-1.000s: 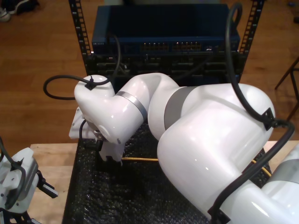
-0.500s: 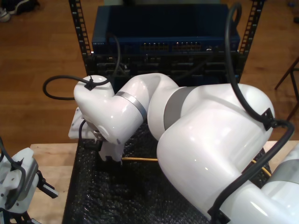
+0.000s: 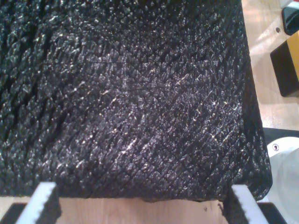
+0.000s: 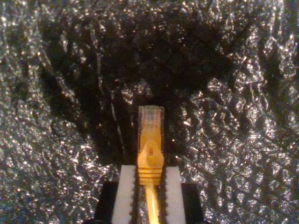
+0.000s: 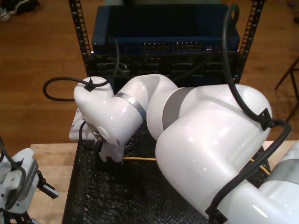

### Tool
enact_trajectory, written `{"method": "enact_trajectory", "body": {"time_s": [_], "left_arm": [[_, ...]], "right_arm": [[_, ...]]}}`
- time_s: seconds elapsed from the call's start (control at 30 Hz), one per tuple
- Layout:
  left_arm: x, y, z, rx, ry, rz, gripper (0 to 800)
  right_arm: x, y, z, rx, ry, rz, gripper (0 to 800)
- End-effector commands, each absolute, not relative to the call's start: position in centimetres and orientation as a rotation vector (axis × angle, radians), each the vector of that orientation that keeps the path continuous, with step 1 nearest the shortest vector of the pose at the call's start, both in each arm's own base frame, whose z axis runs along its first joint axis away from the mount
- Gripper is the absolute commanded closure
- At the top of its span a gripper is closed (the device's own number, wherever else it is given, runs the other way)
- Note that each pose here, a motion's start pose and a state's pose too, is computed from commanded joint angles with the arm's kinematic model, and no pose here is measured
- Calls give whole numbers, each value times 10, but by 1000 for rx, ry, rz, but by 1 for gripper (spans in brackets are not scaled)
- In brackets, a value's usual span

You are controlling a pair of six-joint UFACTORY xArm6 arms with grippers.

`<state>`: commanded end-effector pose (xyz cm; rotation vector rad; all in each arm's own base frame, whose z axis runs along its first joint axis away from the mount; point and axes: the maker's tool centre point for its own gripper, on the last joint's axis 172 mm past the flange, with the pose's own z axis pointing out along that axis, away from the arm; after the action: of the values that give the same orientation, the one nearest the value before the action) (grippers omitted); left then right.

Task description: Grab the cable and plug it in

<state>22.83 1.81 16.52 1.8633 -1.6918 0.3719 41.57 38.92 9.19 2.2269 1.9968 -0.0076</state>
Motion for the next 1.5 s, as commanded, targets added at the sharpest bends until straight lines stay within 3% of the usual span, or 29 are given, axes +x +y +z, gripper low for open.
{"method": "enact_trajectory", "body": {"time_s": [0.5, 0.8, 1.37, 1.5], "left_arm": [[230, 18, 168, 1863, -1693, 375, 0], [229, 18, 168, 1860, -1691, 374, 0], [243, 8, 184, 1845, -1685, 439, 0], [251, -14, 195, 1781, -1710, 466, 0]], "right_arm": [[418, 388, 109, 2053, 2192, 8, 796], [417, 388, 158, 2007, 2321, 90, 796], [417, 300, 253, 2225, 2354, 172, 796], [411, 282, 263, 2300, 2364, 213, 796]]}}
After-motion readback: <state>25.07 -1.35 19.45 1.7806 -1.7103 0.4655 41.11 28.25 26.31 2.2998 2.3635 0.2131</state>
